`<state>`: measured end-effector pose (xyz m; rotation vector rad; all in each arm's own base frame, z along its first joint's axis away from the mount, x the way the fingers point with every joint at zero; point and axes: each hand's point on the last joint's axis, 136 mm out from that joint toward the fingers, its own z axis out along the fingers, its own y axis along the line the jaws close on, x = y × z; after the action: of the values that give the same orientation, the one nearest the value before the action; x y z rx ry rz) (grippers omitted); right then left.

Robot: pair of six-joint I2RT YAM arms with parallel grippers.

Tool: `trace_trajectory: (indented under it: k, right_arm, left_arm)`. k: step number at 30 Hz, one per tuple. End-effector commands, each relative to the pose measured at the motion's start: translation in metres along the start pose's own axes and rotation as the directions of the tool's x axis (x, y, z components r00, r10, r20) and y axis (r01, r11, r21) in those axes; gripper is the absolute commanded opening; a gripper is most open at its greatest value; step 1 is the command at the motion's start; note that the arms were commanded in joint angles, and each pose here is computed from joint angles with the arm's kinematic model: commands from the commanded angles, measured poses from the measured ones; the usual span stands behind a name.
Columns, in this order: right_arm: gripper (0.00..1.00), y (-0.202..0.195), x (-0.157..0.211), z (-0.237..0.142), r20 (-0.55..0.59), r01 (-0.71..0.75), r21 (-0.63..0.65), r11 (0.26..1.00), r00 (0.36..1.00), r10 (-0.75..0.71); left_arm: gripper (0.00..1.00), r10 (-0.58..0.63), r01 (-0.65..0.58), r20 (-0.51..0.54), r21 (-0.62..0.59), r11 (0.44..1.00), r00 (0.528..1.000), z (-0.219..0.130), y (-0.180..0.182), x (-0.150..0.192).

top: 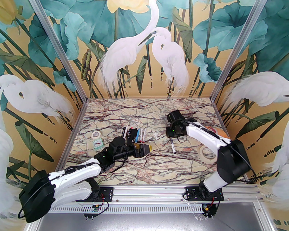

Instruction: Open the pen caps

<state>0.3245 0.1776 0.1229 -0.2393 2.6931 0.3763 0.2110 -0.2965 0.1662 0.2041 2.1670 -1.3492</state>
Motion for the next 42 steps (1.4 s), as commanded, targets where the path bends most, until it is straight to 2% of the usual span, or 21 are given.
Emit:
trace_trajectory:
  k: [1, 9, 16, 20, 26, 31, 38, 42]
  right_arm:
    - [0.23, 0.031, -0.009, -0.027, 0.077, -0.067, -0.160, 0.985, 0.994, 0.081]
    - [0.23, 0.085, -0.024, -0.086, 0.214, -0.099, -0.441, 0.892, 0.954, 0.211]
    - [0.23, 0.120, -0.023, -0.105, 0.236, -0.080, -0.585, 0.807, 0.935, 0.263]
    - [0.23, 0.134, -0.020, -0.112, 0.234, -0.076, -0.648, 0.758, 0.927, 0.293]
    - [0.23, 0.147, -0.017, -0.115, 0.235, -0.052, -0.692, 0.720, 0.927, 0.292]
    - [0.23, 0.152, -0.012, -0.113, 0.229, -0.040, -0.703, 0.710, 0.933, 0.279]
    - [0.23, 0.142, -0.007, -0.105, 0.229, -0.076, -0.659, 0.749, 0.927, 0.295]
    - [0.23, 0.133, -0.005, -0.100, 0.230, -0.108, -0.629, 0.770, 0.920, 0.316]
  left_arm:
    - [0.99, -0.021, 0.020, 0.006, 0.087, 0.996, 1.000, 0.008, -0.015, -0.003]
    - [0.96, -0.006, 0.008, -0.011, 0.160, 0.987, 1.000, 0.019, -0.044, -0.011]
    - [0.91, -0.006, 0.012, -0.027, 0.231, 0.973, 1.000, 0.022, -0.067, -0.016]
    - [0.86, -0.007, 0.014, -0.032, 0.247, 0.969, 0.999, 0.024, -0.073, -0.016]
    - [0.67, -0.026, 0.034, -0.037, 0.241, 0.970, 0.999, 0.026, -0.074, -0.018]
    - [0.46, -0.040, 0.046, -0.029, 0.225, 0.973, 0.999, 0.026, -0.071, -0.019]
    - [0.30, -0.029, 0.031, -0.015, 0.181, 0.983, 0.999, 0.022, -0.063, -0.019]
    - [0.17, -0.020, 0.021, -0.014, 0.155, 0.988, 1.000, 0.023, -0.057, -0.017]
